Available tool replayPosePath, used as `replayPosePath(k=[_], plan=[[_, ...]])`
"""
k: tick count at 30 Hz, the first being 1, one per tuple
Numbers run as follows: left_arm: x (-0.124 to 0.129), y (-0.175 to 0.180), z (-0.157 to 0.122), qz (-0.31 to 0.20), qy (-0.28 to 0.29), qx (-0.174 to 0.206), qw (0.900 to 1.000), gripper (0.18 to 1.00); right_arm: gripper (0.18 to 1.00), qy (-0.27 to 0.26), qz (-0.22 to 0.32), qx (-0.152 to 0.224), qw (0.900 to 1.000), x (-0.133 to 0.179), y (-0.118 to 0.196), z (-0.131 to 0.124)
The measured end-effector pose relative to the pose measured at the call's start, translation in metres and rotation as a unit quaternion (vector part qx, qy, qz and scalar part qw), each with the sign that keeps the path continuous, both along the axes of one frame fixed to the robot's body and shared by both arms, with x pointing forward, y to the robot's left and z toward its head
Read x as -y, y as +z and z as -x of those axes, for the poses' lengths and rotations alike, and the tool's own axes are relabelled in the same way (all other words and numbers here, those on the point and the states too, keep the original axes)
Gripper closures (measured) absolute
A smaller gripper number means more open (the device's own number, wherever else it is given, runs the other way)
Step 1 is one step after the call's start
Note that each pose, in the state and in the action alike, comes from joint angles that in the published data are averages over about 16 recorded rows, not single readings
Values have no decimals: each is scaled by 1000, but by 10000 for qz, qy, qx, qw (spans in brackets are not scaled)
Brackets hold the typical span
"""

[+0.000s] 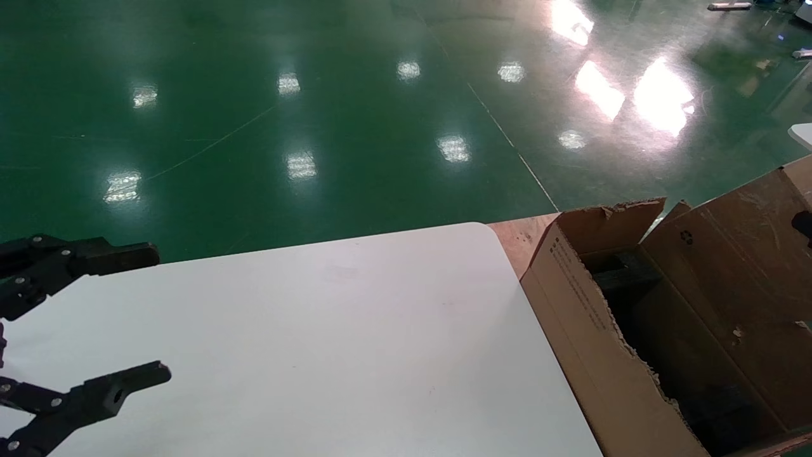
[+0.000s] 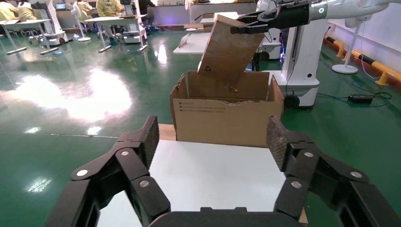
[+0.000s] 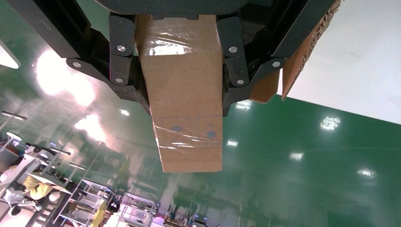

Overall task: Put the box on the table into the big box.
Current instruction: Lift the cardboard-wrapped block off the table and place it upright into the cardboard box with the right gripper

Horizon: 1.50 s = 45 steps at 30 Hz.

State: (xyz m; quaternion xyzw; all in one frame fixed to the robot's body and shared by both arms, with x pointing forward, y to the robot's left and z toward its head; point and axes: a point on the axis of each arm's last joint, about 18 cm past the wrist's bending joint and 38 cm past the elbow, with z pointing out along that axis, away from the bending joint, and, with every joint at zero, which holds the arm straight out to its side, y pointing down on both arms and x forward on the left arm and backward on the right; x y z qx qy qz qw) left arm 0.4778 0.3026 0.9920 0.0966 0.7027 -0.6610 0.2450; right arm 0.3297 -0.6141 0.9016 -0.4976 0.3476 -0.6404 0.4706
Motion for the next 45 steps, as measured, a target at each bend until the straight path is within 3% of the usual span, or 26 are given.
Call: replayPosePath(k=[5,16,45], plan=[[0,0,0,0,0,0,10000,337,681,-8,-151,105,9998,4,-7,-3],[0,0,0,0,0,0,10000,213,681,-69,-480,317,9983,17,-24,-9],[0,0,0,0,0,0,10000,184,681,-362,-1091,131,9933,54,-72,-32]])
